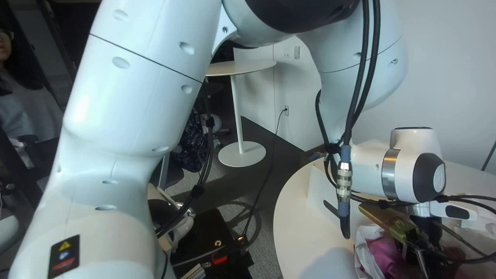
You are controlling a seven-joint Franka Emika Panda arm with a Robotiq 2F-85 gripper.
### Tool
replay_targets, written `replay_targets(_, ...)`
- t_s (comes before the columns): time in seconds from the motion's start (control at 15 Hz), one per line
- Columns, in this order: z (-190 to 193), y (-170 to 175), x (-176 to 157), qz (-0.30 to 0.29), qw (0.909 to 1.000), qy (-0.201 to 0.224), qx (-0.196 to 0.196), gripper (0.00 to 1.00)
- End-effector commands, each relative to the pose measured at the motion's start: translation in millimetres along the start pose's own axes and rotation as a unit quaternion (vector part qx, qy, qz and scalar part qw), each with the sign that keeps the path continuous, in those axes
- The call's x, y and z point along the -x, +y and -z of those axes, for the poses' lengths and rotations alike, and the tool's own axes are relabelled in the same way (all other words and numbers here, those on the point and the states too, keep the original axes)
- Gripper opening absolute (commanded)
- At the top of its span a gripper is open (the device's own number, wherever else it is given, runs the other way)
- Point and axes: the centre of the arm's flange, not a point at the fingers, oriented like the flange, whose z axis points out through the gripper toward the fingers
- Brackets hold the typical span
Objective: Remove the items from the white basket and put them in the plastic bag
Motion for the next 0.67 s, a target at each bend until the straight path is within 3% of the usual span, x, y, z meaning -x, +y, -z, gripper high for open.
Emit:
replay_targets(0.0, 71, 28, -1, -0.006, 0.9997, 0.004, 0.024, 0.84)
replay_targets(0.13, 112, 38, 0, -0.001, 0.9996, -0.018, 0.022, 0.98)
replay_targets(0.47, 221, 39, 33, 0.046, 0.9938, -0.079, -0.064, 1.0)
replay_targets(0.6, 244, 35, 47, 0.039, 0.9918, -0.091, -0.081, 1.0)
